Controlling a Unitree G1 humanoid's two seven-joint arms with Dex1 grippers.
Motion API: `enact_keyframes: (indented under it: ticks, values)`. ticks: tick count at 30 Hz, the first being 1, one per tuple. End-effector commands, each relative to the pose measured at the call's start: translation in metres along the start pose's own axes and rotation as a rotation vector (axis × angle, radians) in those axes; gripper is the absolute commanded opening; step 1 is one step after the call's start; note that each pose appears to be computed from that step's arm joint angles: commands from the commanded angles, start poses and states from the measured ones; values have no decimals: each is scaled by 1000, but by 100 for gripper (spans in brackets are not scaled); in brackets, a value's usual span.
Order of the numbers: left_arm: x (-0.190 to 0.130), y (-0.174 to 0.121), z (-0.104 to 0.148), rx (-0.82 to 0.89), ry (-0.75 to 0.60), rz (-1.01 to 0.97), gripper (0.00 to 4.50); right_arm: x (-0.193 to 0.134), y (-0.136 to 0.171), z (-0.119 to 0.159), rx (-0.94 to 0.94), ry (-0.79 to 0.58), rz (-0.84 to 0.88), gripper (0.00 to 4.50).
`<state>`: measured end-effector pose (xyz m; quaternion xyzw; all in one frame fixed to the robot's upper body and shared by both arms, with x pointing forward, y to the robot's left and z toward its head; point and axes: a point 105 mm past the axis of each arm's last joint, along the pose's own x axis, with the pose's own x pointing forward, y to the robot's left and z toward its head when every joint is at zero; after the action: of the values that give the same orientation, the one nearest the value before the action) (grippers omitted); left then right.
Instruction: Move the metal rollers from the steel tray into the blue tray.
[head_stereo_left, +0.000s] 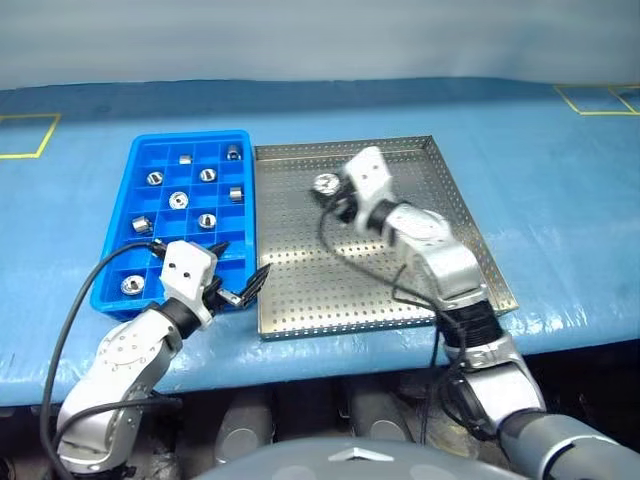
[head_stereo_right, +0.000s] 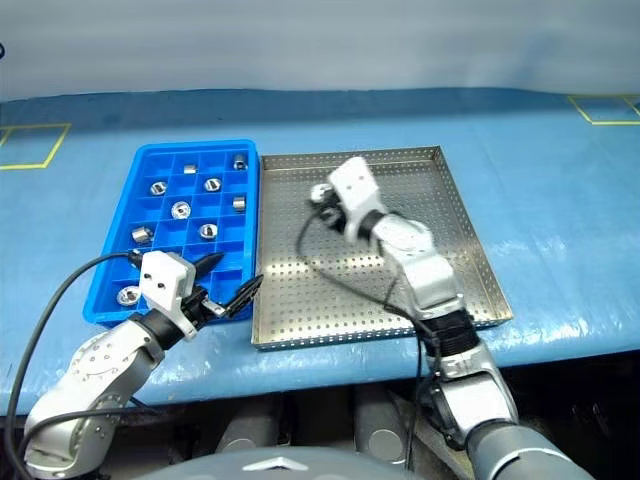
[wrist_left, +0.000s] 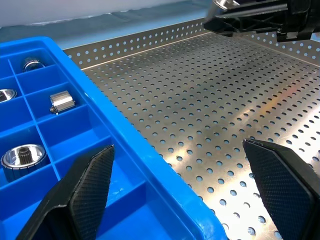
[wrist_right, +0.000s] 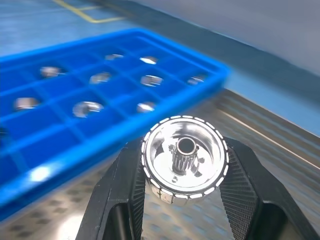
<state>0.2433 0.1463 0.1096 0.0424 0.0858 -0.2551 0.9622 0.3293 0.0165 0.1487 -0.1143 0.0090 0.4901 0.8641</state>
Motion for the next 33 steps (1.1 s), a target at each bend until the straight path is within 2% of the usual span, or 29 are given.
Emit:
enact_keyframes:
  ticks: [1, 11, 26, 27, 29, 33]
  values:
    - [-9, -2, 12, 29, -41, 16, 450, 12, 25, 6, -54, -2, 127, 171]
    - [-29, 2, 6, 19, -14, 77, 450, 39, 24, 0, -34, 14, 165, 171]
    - [-34, 4, 7, 21, -16, 116, 450, 59, 25, -12, -7, 49, 192, 171]
    - [-34, 4, 7, 21, -17, 116, 450, 59, 24, -13, -13, 47, 183, 243]
    - [-33, 4, 7, 21, -17, 115, 450, 59, 21, -10, -28, 24, 160, 293]
    - [-31, 3, 8, 20, -18, 110, 450, 57, 15, -3, -40, -12, 127, 293]
